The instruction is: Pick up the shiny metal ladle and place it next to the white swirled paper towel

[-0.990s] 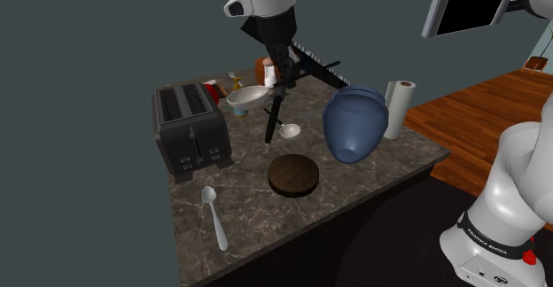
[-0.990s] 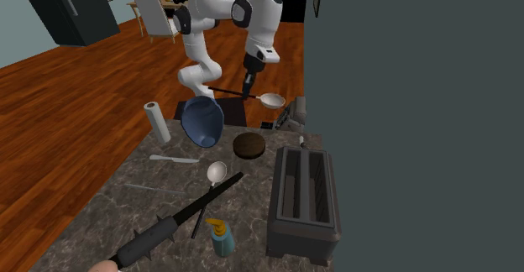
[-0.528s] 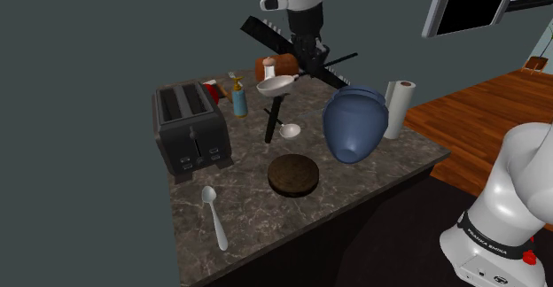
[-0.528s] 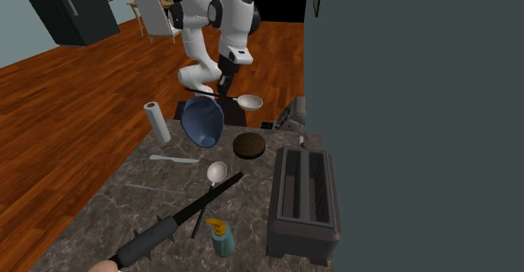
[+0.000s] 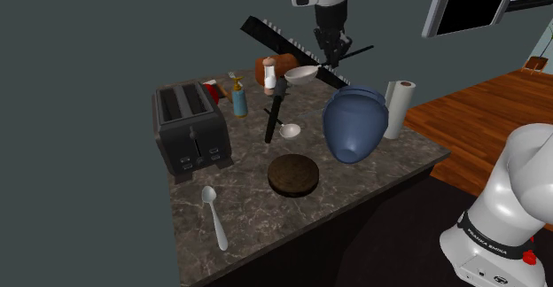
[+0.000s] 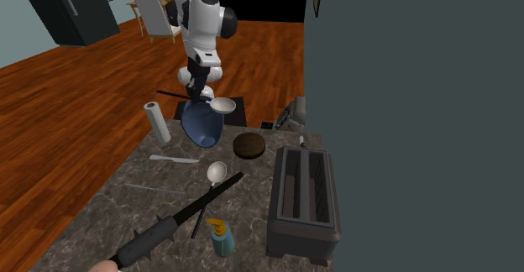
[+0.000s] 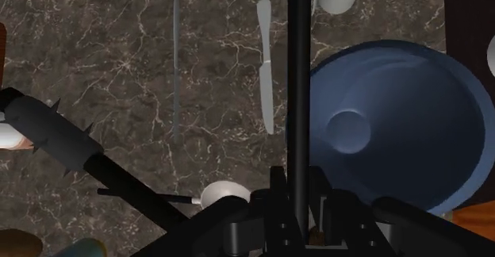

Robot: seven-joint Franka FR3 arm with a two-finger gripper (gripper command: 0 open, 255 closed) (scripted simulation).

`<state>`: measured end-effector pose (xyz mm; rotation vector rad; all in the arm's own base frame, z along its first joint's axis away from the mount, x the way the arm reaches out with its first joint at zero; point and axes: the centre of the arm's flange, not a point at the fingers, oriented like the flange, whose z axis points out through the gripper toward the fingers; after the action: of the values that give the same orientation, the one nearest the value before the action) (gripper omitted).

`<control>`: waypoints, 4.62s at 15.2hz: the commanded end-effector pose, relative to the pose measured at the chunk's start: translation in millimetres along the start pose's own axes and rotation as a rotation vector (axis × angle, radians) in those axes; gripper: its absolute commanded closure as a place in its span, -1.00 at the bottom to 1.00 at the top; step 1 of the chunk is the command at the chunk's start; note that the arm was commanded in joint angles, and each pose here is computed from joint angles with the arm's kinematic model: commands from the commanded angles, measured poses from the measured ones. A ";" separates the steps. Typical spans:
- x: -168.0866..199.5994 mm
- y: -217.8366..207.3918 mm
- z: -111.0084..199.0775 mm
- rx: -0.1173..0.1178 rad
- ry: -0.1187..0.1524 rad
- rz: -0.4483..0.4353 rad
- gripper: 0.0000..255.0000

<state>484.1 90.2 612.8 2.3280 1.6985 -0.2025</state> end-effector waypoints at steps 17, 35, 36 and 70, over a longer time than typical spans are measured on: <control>-223.4 69.6 67.8 0.000 0.001 -0.001 1.00; -237.2 71.2 154.3 0.000 0.001 -0.001 1.00; -235.8 70.6 159.4 0.000 0.001 -0.001 1.00; -189.5 48.9 331.4 0.000 0.001 -0.001 1.00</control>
<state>484.3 -190.9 355.3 2.3276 1.7006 -0.2031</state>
